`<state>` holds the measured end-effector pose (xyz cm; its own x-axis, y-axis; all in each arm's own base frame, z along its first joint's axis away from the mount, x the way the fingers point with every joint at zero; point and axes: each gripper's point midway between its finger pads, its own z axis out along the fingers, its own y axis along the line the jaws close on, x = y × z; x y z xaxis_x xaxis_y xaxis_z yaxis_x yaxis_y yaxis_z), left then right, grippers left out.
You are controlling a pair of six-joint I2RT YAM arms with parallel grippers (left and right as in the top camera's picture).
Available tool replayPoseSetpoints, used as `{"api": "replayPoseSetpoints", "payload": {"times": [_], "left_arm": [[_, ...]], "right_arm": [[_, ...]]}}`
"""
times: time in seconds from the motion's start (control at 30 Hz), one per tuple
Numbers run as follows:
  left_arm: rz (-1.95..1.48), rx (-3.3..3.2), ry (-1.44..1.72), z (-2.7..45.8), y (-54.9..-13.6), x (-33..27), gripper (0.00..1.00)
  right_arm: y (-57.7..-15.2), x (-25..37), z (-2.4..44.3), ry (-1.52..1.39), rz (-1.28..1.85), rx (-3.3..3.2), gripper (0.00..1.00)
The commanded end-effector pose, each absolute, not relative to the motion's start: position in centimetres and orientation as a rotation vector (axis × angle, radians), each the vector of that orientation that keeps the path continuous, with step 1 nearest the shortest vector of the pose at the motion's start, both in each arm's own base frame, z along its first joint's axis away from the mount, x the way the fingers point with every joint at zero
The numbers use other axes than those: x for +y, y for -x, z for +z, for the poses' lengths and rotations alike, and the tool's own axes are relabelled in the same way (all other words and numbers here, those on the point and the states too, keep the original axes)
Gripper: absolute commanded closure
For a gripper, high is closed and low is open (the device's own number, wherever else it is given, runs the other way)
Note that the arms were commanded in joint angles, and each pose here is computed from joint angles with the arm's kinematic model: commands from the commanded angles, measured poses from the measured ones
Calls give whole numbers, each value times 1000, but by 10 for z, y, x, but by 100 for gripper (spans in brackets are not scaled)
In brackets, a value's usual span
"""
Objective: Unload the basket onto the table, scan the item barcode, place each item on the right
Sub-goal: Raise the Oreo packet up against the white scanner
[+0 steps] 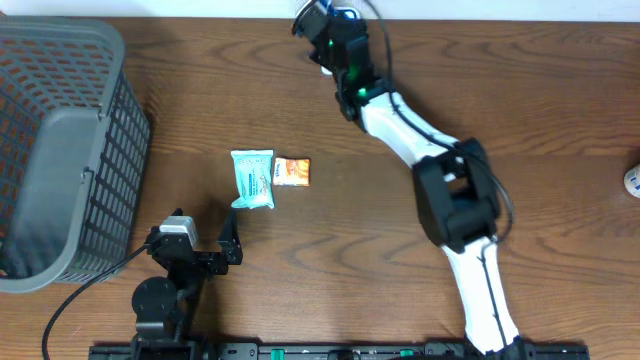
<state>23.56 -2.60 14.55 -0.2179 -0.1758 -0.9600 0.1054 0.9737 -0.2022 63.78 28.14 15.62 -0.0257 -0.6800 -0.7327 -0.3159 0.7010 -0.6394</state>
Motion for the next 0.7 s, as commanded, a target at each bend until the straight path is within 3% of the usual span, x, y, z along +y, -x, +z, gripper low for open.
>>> {"api": "replayPoseSetpoints", "payload": {"times": [0.0, 0.43, 0.67], "left_arm": [[-261, 1809, 37, 133, -234, -28, 2], [-261, 1809, 37, 133, -234, -28, 2], [-261, 1809, 37, 133, -234, -28, 2]], "right_arm": [[-662, 285, 155, 879, -493, 1540, 99], [-670, 281, 151, 978, -645, 1545, 99], [-638, 258, 209, 919, -583, 1727, 99]]}}
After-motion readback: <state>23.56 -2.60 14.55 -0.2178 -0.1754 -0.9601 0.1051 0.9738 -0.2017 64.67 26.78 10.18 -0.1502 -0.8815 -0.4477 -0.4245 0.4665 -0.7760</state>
